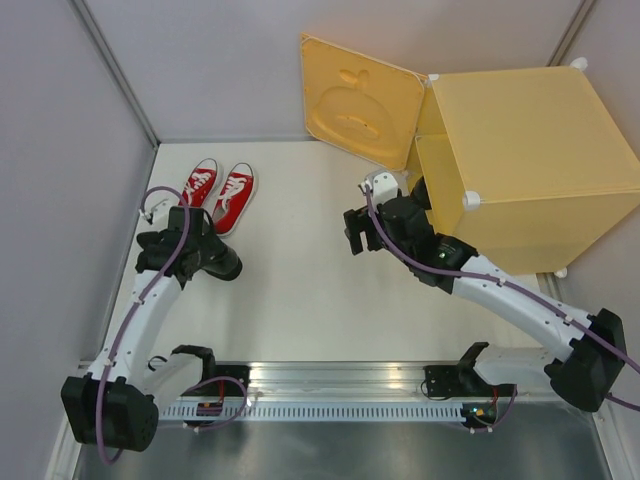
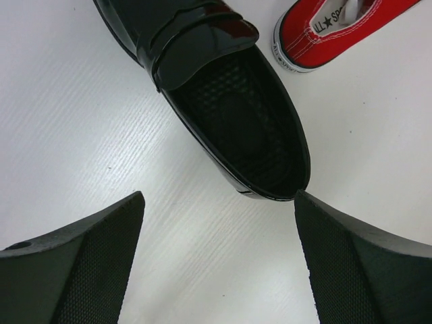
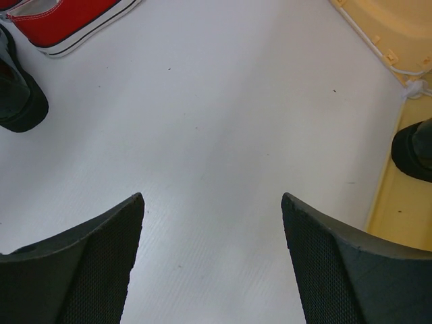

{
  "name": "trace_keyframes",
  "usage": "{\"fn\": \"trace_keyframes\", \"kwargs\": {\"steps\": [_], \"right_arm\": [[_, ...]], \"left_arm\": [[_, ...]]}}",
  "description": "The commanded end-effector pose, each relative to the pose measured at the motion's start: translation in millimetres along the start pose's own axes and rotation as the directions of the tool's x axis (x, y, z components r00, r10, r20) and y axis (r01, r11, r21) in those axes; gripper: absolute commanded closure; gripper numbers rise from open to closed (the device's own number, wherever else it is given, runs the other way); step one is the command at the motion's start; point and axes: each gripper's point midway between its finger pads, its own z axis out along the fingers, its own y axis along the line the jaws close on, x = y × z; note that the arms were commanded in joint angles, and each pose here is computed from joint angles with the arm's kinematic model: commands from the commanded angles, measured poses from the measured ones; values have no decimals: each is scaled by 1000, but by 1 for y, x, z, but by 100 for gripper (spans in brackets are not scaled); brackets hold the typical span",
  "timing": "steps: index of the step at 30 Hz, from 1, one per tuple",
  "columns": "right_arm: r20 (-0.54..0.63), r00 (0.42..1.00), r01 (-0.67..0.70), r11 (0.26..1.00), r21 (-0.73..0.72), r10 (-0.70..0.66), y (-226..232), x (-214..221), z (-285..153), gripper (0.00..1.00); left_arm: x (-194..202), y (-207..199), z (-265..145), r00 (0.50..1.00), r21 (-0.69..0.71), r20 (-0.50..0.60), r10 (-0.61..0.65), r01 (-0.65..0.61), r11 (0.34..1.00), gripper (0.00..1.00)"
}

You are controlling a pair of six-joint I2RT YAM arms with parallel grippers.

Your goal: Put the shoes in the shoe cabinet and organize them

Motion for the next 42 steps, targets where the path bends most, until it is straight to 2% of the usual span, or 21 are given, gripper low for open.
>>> {"fn": "trace_keyframes", "kwargs": {"steps": [1, 8, 15, 30, 35, 39, 41, 42], "right_arm": [[25, 1000, -3, 1000, 18, 2, -6, 4, -6, 13], [36, 999, 12, 1000, 17, -13, -9, 4, -13, 14], [40, 999, 18, 1000, 15, -19, -9, 5, -13, 14], [28, 999, 24, 999, 25, -25, -11, 13, -9, 14], [17, 1000, 25, 999, 23, -26, -10, 17, -7, 14], [20, 999, 26, 999, 24, -26, -11, 17, -6, 14], [16, 999, 27, 999, 26, -28, -11, 18, -5, 14], [15, 999, 28, 999, 25, -29, -10, 19, -5, 14]], "left_arm": [[0, -1, 7, 987, -36, 10, -160, 161, 986, 8], [14, 15, 27, 964, -143, 25, -263, 264, 954, 16], [34, 26, 53, 945, -223, -14, -327, 316, 922, 22], [62, 46, 78, 923, -301, -72, -378, 341, 890, 44], [62, 44, 87, 922, -285, -87, -376, 339, 897, 47], [64, 39, 84, 920, -265, -113, -376, 337, 903, 71], [58, 38, 77, 920, -248, -100, -379, 346, 905, 77], [57, 41, 73, 924, -254, -94, -371, 338, 906, 84]]}}
